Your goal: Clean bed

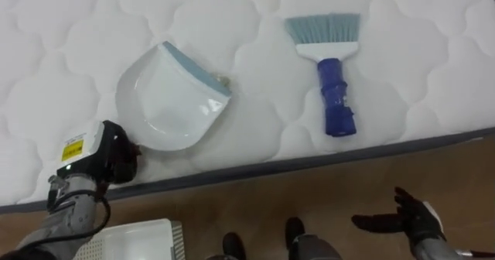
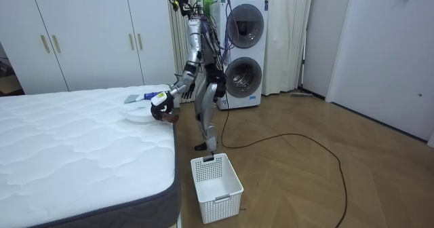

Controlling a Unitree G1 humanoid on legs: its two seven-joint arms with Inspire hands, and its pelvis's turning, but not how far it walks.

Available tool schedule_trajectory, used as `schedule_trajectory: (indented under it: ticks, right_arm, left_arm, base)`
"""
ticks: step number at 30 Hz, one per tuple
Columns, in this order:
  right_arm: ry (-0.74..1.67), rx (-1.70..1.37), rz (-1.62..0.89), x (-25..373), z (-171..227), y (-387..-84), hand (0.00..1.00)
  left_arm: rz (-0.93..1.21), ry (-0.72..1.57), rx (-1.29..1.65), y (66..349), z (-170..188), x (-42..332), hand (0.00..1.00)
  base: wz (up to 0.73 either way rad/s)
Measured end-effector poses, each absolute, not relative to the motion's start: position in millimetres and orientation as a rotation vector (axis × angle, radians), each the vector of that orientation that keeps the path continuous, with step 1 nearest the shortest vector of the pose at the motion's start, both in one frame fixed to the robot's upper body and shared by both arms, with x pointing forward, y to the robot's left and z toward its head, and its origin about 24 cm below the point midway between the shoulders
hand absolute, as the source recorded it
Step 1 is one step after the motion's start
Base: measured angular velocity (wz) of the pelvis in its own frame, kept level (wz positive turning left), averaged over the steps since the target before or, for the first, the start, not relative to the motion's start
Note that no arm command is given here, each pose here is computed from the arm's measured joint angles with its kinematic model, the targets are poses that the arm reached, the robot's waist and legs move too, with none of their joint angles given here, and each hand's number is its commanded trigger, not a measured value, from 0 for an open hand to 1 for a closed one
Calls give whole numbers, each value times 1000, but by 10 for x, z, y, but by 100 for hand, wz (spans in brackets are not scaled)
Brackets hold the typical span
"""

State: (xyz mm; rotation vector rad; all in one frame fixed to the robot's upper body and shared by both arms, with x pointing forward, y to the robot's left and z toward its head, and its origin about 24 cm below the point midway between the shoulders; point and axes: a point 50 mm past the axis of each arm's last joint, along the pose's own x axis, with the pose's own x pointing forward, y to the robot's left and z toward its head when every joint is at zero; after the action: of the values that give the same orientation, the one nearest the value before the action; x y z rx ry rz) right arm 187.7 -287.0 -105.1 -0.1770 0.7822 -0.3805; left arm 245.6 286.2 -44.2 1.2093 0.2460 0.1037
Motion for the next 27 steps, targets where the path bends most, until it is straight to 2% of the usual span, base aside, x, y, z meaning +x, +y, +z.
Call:
schedule_trajectory:
  ticks: [16,27]
  right_arm:
    - [442,-140,-669,2370,-556,-2934,0]
    - [81,-248,-750,2737,26,-2770,0]
  left_arm:
    - [91,278,1208,2870,-528,2338,100]
    - [88,288,1212,2861,-546,2322,100]
  base:
    - [-2]
    - [-4]
